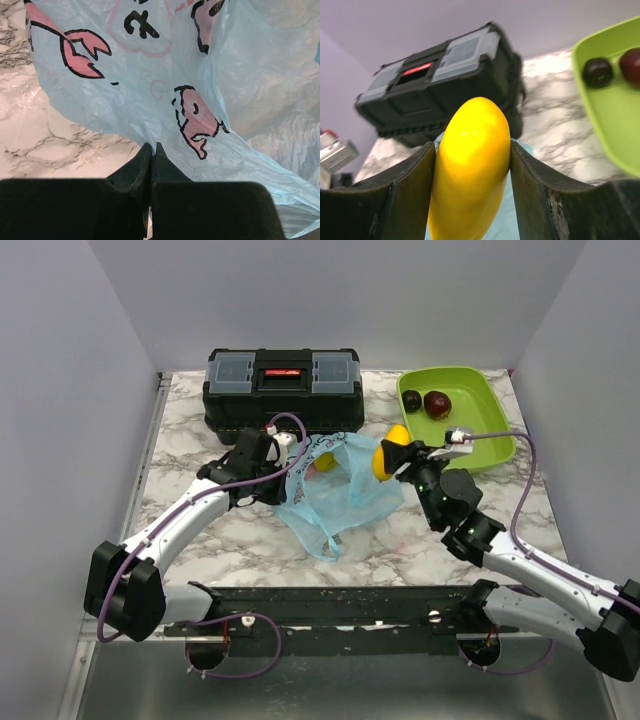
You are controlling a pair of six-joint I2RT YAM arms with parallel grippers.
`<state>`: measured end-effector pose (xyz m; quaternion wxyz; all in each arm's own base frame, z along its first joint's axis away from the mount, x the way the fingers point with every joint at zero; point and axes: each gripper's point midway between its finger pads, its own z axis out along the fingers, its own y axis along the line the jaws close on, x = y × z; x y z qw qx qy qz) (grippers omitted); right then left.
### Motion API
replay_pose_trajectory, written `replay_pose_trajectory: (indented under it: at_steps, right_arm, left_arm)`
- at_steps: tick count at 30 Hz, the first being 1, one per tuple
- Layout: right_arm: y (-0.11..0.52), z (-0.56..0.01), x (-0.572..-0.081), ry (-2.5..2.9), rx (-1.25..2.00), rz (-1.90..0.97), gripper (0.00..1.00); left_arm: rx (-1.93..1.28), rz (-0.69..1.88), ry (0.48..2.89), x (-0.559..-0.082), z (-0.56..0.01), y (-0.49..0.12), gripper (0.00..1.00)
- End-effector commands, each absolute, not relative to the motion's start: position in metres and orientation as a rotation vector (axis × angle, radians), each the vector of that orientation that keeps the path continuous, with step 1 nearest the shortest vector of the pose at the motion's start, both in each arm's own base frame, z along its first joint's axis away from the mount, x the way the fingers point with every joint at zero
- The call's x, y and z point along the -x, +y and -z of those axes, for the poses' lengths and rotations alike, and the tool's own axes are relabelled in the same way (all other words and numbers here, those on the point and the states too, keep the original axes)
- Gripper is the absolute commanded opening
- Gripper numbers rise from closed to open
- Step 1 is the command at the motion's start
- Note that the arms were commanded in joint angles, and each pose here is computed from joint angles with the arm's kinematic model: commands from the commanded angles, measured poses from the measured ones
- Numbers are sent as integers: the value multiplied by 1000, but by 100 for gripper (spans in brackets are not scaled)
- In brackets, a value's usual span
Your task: Take the fake fruits out of the plastic bag
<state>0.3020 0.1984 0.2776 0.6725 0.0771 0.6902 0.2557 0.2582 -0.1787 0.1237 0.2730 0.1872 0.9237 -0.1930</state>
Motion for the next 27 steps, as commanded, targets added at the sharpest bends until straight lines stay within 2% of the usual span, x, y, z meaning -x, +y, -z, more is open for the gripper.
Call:
replay_pose_trajectory:
  at_steps: [1, 5, 10, 22, 27]
  right_arm:
    - [147, -290, -312, 1497, -233, -252, 1]
    - [119, -305, -334, 1489, -248, -49, 1]
    - [68, -293, -387, 1587, -336, 166, 1]
    - [-37, -208, -493, 1861, -471, 546, 1]
    - [-78, -162, -526, 1941, -568, 543, 1]
  left_arm:
    - [-511, 551, 2465, -261, -131, -183, 0]
    - [-512, 549, 2462, -261, -131, -183, 0]
    - [-510, 534, 2461, -261, -131, -181, 0]
    - [-513, 541, 2457, -261, -133, -182, 0]
    - [-514, 542, 2458, -261, -132, -182, 0]
